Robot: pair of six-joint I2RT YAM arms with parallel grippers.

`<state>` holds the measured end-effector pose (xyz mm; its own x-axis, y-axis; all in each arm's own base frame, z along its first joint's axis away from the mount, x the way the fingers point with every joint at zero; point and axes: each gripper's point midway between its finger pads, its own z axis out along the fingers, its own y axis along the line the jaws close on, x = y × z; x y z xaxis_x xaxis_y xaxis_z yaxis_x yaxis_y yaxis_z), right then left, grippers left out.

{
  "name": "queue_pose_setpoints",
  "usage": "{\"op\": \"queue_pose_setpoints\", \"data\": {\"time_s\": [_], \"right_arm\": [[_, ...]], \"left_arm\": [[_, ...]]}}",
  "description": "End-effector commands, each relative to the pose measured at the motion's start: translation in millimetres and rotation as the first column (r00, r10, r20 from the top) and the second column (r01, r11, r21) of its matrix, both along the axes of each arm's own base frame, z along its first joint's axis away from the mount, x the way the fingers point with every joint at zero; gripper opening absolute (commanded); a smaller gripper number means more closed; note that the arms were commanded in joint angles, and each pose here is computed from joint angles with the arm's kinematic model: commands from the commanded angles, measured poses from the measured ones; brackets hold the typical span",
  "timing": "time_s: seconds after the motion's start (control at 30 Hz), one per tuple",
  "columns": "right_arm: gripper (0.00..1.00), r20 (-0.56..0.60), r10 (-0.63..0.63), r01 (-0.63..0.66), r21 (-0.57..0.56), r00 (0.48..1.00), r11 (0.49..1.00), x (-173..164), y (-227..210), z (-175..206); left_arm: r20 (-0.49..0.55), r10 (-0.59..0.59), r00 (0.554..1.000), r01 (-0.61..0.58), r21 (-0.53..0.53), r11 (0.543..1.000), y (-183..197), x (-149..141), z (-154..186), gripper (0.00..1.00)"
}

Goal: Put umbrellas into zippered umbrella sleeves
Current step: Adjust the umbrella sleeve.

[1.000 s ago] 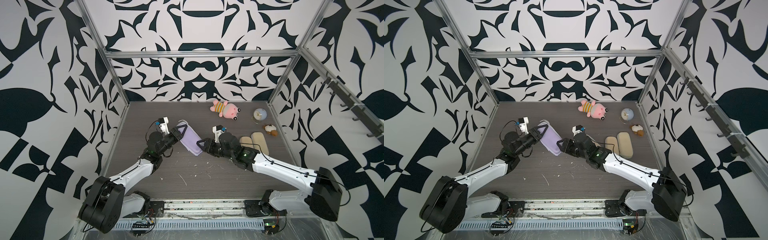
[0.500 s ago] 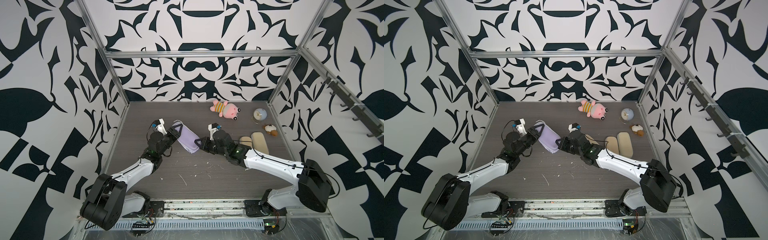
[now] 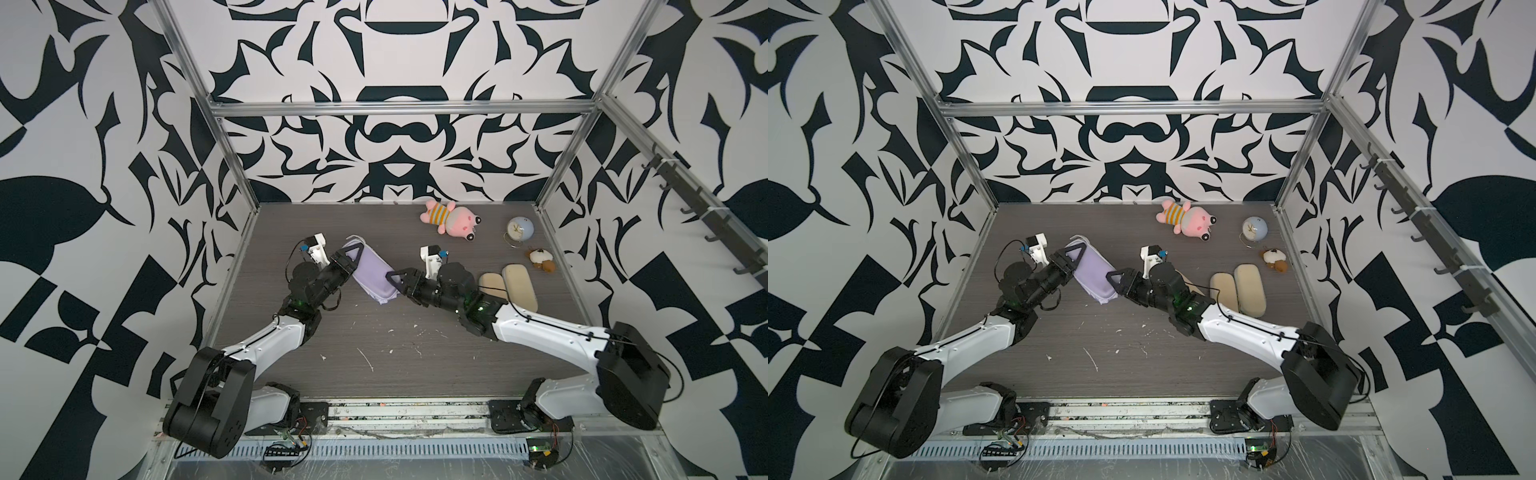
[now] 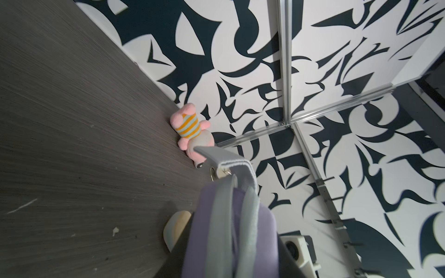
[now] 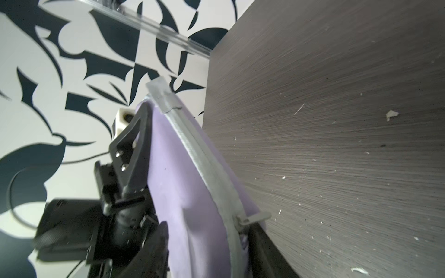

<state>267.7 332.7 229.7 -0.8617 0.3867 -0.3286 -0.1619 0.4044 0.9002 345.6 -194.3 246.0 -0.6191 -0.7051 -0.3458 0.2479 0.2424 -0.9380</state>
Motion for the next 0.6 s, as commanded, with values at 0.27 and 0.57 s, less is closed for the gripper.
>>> {"op": "queue_pose_setpoints", "data": {"time_s": [0.27, 0.57], "right_arm": [[0.99, 0.016, 0.337, -0.335, -0.071, 0.942, 0.940, -45.2, -29.3, 31.9], [0.88, 0.094, 0.433, -0.436, 0.007, 0.896, 0.900, -57.9, 26.6, 43.0]], "left_arm": [[0.137, -0.352, 0.926, 0.363, -0.059, 0.930, -28.6, -32.4, 57.0, 0.00], [0.131, -0.374, 0.918, 0.385, -0.072, 0.920, -39.2, -35.4, 58.3, 0.00]]}}
